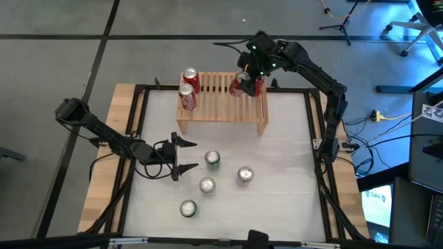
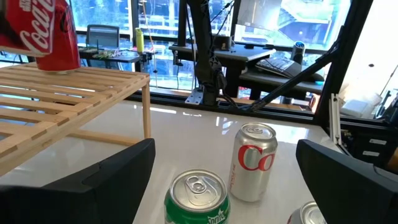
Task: Place canned beverage on shelf
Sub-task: Put the red white soda can on the shelf
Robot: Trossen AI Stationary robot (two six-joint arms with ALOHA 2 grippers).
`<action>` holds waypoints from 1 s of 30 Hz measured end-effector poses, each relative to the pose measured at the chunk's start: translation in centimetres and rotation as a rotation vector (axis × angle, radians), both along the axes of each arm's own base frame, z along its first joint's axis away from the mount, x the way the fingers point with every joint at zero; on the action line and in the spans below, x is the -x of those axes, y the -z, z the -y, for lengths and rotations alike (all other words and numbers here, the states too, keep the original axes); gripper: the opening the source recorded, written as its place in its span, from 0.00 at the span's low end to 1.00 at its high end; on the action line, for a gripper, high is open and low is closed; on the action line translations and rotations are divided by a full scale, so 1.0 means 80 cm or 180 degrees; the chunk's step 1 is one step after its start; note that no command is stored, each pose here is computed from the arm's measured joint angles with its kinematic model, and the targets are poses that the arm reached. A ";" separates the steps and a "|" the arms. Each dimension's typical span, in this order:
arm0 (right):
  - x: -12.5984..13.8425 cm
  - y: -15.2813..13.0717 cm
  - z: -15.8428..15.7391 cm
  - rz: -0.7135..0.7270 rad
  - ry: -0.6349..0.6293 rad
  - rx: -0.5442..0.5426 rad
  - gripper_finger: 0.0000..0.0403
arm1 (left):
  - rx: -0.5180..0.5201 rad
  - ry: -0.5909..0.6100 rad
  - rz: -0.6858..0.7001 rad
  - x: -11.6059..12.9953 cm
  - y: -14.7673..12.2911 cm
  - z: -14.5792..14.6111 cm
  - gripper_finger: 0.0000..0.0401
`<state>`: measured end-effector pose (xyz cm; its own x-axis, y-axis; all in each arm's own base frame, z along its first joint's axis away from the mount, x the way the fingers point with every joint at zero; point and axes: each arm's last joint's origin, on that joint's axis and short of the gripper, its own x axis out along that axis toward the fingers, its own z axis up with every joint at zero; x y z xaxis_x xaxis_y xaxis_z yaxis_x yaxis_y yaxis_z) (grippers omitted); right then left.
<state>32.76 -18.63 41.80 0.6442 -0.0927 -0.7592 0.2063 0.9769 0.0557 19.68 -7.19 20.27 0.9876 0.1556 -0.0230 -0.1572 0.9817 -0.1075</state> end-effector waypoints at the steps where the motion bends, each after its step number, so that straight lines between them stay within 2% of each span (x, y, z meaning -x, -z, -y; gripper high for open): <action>1: -0.001 0.002 0.003 -0.0001 0.0000 -0.0018 0.75 | 0.0002 -0.0001 0.0000 0.000 0.000 0.000 0.95; 12: -0.032 0.044 0.028 -0.0147 -0.0169 0.0011 0.75 | 0.0004 0.0000 0.0002 0.000 0.000 0.000 0.95; 17: -0.042 0.052 0.036 -0.0078 -0.0196 0.0064 0.76 | 0.0004 0.0000 0.0002 0.000 0.000 0.000 0.95; 30: -0.035 0.053 0.053 -0.0051 -0.0088 0.0118 0.76 | 0.0004 -0.0002 0.0003 0.000 0.000 0.000 0.95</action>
<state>35.58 -22.88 37.59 0.6347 -0.1034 -0.7658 0.1799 0.9836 0.0163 19.68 -7.18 20.29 0.9875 0.1562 -0.0222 -0.1577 0.9815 -0.1089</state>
